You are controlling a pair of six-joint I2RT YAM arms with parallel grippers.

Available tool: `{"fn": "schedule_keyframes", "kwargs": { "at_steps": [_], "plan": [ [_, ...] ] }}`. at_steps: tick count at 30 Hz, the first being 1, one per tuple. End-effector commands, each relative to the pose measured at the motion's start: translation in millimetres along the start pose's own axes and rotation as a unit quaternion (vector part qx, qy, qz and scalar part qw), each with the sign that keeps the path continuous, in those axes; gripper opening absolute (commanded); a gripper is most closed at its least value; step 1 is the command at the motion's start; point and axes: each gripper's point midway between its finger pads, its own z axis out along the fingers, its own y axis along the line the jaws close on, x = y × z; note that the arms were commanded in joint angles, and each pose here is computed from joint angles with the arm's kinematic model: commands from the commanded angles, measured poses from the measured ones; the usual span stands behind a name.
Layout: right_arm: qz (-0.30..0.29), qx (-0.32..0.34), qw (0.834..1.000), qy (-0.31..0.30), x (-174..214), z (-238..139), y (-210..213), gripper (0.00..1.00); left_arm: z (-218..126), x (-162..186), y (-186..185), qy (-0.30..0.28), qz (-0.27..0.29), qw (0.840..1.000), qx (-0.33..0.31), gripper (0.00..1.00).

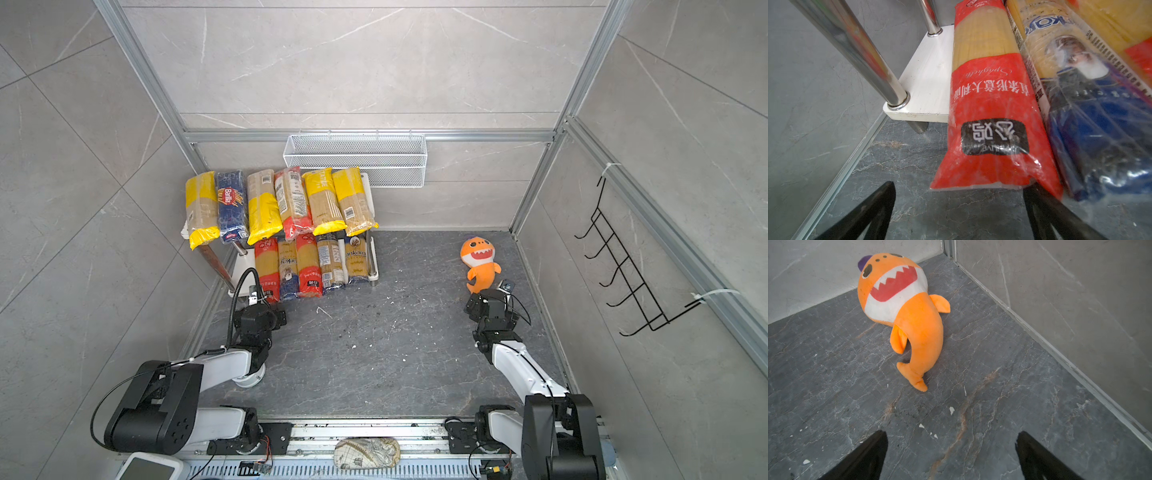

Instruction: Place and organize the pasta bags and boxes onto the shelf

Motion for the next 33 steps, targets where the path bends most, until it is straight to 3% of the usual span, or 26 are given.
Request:
{"fn": "schedule_keyframes", "kwargs": {
  "at_steps": [1, 7, 16, 25, 33],
  "plan": [
    [0.017, -0.009, 1.000, -0.014, 0, 5, 2, 1.00, 3, -35, -4, -0.072, -0.011, 0.997, 0.009, 0.98],
    [0.013, -0.028, 0.999, -0.024, 6, 14, 7, 1.00, 11, -30, -8, -0.066, -0.009, 0.998, 0.022, 0.98],
    [-0.008, -0.063, 0.994, -0.084, -9, 10, 18, 1.00, 27, -17, 1, -0.038, -0.054, 0.996, 0.057, 0.98],
    [-0.042, -0.103, 0.984, -0.141, -18, 11, 33, 1.00, 28, -15, 1, -0.042, -0.055, 0.996, 0.061, 0.99],
    [-0.085, -0.163, 0.973, -0.138, -5, 17, 59, 1.00, 28, -15, 0, -0.041, -0.055, 0.996, 0.061, 1.00]
  ]
}}
